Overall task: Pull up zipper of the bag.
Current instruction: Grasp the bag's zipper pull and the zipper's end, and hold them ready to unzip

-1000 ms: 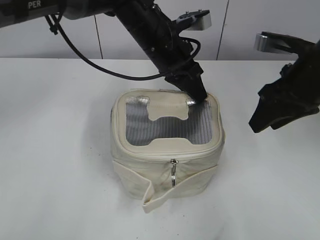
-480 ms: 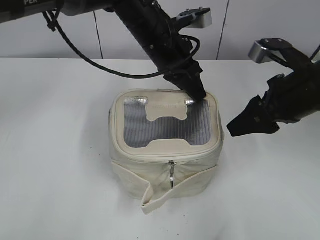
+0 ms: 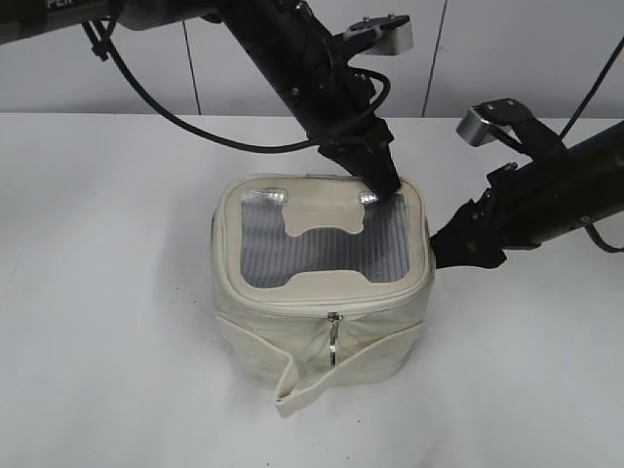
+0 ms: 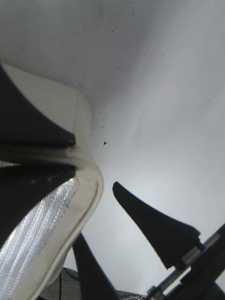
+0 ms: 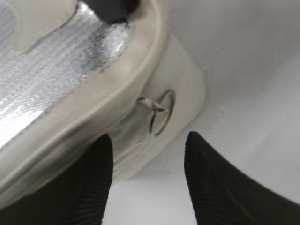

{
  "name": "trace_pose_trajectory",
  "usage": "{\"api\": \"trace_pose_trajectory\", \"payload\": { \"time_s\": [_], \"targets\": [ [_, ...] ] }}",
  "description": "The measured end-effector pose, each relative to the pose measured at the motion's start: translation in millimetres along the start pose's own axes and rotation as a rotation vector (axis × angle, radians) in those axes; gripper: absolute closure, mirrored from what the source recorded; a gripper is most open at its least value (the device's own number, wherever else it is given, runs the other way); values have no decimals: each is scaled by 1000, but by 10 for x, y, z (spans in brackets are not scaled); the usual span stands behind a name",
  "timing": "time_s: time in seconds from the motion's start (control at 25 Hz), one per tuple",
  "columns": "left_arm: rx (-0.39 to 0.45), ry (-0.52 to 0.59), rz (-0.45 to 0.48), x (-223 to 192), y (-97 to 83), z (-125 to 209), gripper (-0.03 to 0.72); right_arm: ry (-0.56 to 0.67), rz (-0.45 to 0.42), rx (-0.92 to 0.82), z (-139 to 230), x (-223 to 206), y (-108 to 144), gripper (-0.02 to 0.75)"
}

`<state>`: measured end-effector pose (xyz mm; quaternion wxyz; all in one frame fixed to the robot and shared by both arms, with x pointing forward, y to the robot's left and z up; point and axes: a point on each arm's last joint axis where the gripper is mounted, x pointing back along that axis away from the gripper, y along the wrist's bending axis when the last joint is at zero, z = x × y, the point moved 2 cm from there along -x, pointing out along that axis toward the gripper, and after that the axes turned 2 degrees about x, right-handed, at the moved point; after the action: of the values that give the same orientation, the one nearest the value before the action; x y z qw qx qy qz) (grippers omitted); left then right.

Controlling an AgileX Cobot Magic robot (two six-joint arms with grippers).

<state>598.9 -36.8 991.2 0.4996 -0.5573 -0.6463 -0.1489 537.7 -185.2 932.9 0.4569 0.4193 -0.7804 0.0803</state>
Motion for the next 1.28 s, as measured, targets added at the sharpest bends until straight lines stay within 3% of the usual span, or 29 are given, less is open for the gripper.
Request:
{"api": "trace_pose_trajectory", "payload": {
  "time_s": [0.28, 0.36, 0.44, 0.52, 0.92, 1.28],
  "targets": [
    [0, 1, -2, 2, 1, 1, 612, -57, 18, 10, -17, -182, -141, 370],
    [0, 1, -2, 2, 1, 1, 612, -81, 8, 5, -30, -229, -162, 462],
    [0, 1, -2, 2, 1, 1, 612, -92, -5, 3, -35, -247, -159, 631],
    [0, 1, -2, 2, 1, 1, 612, -95, -14, -3, -36, -253, -152, 710],
    [6, 2, -4, 5, 2, 2, 612, -13, 25, -126, -35, 24, -39, 732],
    [13, 4, -6, 2, -1, 2, 613, 80, -18, -146, 19, 196, 113, 732]
  ]
}}
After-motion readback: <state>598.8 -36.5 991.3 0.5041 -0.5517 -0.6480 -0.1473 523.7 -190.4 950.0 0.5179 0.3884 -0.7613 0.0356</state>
